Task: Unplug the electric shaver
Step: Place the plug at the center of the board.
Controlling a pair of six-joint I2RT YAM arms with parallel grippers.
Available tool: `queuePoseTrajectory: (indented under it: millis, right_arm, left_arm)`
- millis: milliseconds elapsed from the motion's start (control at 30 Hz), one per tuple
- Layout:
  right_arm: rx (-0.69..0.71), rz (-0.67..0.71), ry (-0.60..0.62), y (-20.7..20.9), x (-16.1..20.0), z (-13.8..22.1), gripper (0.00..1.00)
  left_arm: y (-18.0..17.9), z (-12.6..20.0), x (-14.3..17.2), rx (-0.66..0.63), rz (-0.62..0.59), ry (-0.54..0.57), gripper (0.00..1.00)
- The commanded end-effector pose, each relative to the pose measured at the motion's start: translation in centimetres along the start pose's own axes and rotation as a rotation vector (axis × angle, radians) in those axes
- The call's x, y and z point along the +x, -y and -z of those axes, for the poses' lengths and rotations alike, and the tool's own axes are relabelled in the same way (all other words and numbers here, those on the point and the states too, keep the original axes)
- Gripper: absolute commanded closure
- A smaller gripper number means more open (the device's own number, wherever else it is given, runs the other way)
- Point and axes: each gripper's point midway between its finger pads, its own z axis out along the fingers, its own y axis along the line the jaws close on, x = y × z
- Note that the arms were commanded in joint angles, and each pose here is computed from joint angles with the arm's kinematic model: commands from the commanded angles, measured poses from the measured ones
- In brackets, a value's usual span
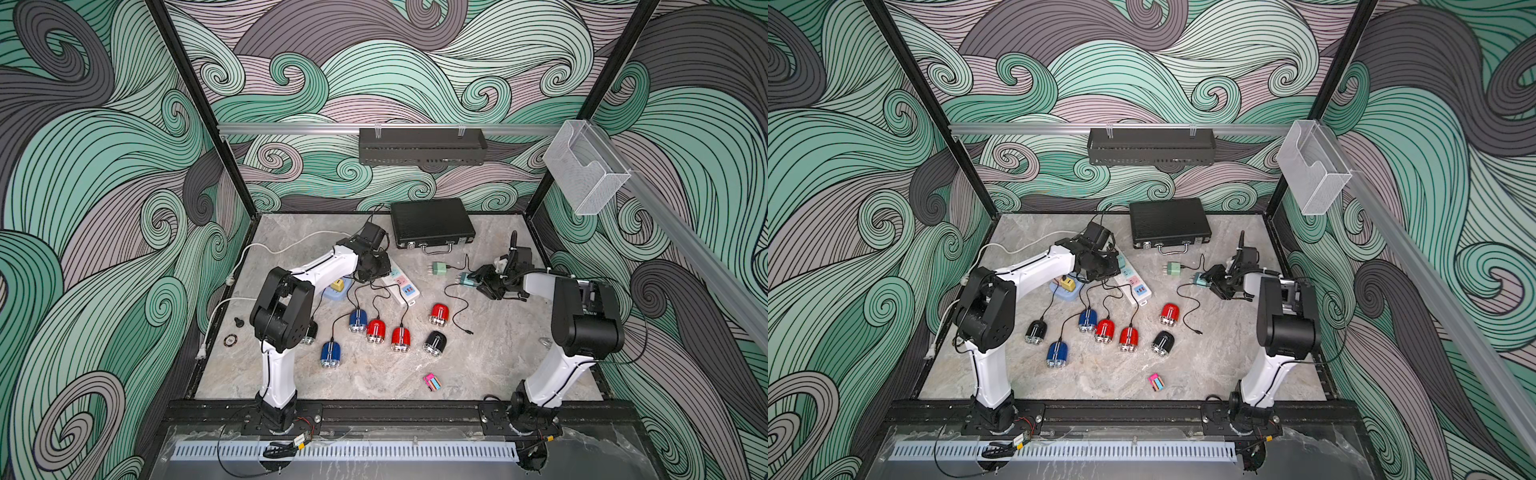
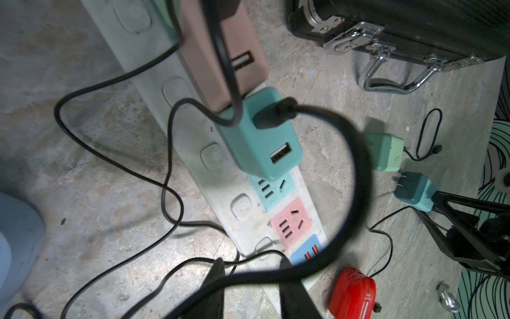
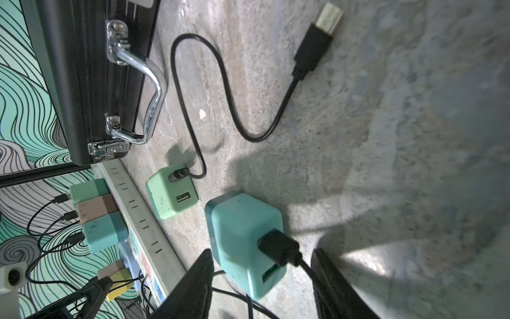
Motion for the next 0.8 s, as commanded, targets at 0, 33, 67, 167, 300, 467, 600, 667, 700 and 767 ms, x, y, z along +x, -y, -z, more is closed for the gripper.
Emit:
queuePoseTrajectory:
  millis: [0,33,67,167,300,467,600,667,700,767]
  right_arm:
    - [0.055,-0.019,-0.011,1.3,1.1,0.8,0.41]
    - [0.06,-0.02,-0.011,1.4,1.2,1.0,0.4]
    - [0.066,-0.018,-0.009,1.4,1.2,1.2,0.4]
    - [0.101,-0.017,-0.003,1.7,1.4,1.9,0.39]
    - [0.141,-0.016,0.012,2.2,1.8,2.8,0.38]
    - [0.165,-0.009,0.045,2.2,1.9,4.2,0.38]
    - [0.177,0.013,0.081,1.8,1.7,5.7,0.38]
    - [0.179,0.026,0.098,1.4,1.5,6.4,0.38]
    - [0.173,0.04,0.111,1.0,1.3,6.8,0.38]
    - [0.182,0.047,0.107,0.8,1.7,7.5,0.38]
  left_arm:
    - [0.4,1.5,-0.1,-0.003,-0.032,0.022,0.67]
    - [0.4,1.5,-0.1,-0.004,-0.034,0.023,0.67]
    - [0.4,1.6,-0.2,-0.004,-0.034,0.025,0.67]
    - [0.6,1.8,-0.3,-0.002,-0.04,0.028,0.67]
    - [0.9,2.4,-0.7,0.004,-0.045,0.039,0.67]
    - [1.3,3.4,-1.0,0.011,-0.055,0.053,0.66]
    - [1.5,4.2,-1.2,0.01,-0.062,0.065,0.66]
    - [1.5,4.6,-1.3,0.008,-0.067,0.072,0.66]
    - [1.5,4.9,-1.4,0.008,-0.068,0.077,0.65]
    - [1.6,5.3,-1.5,0.008,-0.071,0.084,0.65]
